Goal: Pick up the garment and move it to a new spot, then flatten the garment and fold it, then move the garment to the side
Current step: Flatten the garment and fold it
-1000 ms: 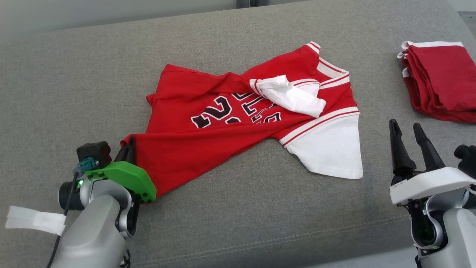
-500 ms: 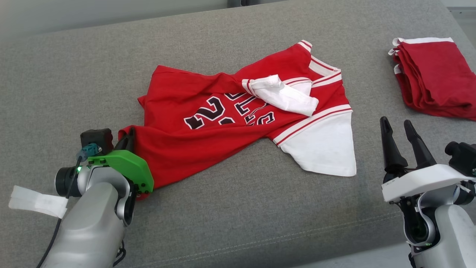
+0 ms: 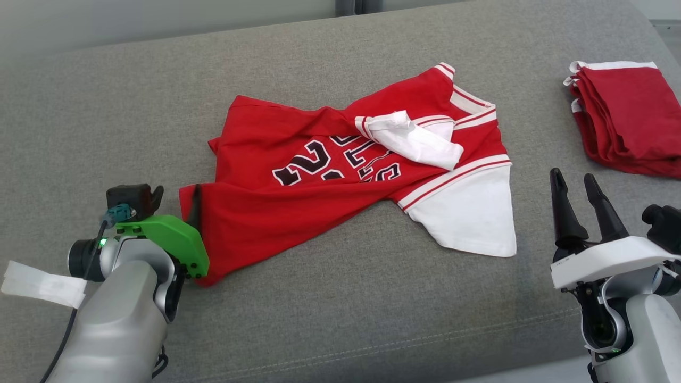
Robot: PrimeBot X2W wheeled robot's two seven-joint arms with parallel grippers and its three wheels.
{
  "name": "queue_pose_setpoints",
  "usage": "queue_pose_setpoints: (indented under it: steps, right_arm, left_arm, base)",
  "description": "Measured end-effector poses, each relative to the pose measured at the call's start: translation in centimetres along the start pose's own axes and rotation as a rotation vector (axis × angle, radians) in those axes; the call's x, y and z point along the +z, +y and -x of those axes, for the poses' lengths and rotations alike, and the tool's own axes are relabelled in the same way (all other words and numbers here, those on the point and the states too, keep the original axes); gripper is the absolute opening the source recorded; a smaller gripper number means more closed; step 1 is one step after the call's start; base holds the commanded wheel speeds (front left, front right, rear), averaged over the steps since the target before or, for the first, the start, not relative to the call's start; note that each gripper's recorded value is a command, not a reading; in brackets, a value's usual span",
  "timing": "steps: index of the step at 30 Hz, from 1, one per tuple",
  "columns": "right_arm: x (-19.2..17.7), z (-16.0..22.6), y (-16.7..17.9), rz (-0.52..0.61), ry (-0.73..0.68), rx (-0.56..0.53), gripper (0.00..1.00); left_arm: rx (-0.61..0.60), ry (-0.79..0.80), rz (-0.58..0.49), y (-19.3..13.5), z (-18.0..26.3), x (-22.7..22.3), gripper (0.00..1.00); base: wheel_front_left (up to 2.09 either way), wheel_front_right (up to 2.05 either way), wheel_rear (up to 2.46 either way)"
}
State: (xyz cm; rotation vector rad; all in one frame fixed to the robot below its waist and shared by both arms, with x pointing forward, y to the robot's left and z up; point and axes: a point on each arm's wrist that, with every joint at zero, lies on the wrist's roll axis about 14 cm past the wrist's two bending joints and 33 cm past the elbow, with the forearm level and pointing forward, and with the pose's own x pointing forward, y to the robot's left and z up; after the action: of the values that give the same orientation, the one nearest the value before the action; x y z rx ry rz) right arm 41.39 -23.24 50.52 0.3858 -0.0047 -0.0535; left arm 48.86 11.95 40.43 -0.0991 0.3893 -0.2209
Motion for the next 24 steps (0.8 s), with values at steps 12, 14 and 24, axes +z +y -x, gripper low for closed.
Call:
queue_pose_setpoints:
  steps: [12, 14, 24]
  right_arm:
    - [2.0, 0.2, 1.4, 0.097, -0.066, 0.053, 1.00]
    - [2.3, 0.4, 2.0, 0.121, -0.076, 0.069, 1.00]
    - [3.0, 2.3, 5.8, 0.195, -0.107, 0.164, 1.00]
  left_arm:
    - [-0.005, -0.247, -0.014, 0.8, 2.9, 6.6, 1.00]
    - [-0.007, -0.288, 0.001, 0.5, 4.1, 7.0, 1.00]
    - [0.043, -0.419, 0.058, 0.0, 12.3, 5.9, 1.00]
  base:
    - [0.00, 0.00, 0.00]
    - [0.00, 0.00, 0.00]
    - [0.00, 0.00, 0.00]
